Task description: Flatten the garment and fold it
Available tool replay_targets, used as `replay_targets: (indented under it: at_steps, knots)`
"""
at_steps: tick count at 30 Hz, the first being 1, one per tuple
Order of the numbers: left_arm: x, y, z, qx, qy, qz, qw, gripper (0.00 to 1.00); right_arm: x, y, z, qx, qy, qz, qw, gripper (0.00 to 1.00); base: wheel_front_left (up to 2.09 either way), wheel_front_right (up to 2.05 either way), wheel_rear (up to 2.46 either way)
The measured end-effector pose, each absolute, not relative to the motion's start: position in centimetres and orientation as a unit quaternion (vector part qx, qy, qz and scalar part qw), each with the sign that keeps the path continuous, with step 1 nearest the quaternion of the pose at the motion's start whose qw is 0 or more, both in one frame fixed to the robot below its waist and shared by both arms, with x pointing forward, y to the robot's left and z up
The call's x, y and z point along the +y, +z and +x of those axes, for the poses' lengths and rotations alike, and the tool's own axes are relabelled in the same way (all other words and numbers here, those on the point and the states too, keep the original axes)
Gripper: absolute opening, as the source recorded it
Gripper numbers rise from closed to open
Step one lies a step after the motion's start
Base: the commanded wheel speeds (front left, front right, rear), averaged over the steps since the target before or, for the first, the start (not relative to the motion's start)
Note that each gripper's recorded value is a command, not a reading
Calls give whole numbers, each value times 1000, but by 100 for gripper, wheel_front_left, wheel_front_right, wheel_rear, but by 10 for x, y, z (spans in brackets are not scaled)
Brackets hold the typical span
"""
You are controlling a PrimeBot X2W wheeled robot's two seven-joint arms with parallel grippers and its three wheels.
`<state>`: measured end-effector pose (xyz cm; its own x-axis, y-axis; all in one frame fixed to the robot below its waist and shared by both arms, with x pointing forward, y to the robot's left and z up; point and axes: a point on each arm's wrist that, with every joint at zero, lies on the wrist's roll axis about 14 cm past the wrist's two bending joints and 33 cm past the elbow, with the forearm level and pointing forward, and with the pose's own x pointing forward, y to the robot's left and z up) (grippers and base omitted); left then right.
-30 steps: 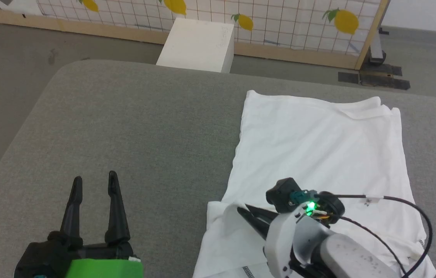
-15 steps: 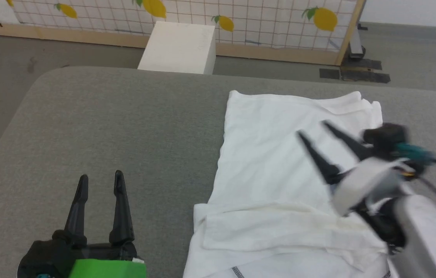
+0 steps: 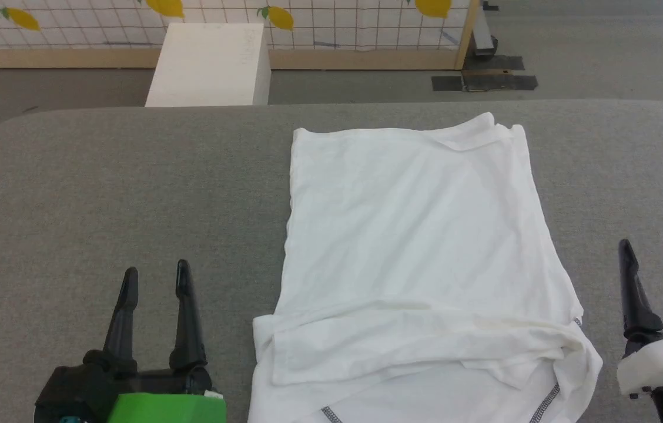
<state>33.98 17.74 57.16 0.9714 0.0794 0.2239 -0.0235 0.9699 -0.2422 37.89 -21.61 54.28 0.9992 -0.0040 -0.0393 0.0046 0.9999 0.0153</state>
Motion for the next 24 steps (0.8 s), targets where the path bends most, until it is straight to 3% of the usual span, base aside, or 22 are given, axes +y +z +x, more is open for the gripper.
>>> replay_targets:
  at_steps: [7,12,17,24]
  knots:
    - [161,575,364,-112,-16,-97,989,100,-224,541,370,22,-23,13,999,100,0,0,0]
    - [137,612,424,-130,-101,-50,985,100,-225,546,383,13,-25,9,1000,100,0,0,0]
    - [117,622,493,-82,-165,4,983,100,-218,545,408,6,-14,12,1000,100,0,0,0]
    - [112,594,591,31,-177,68,981,100,-211,508,442,38,2,22,999,100,0,0,0]
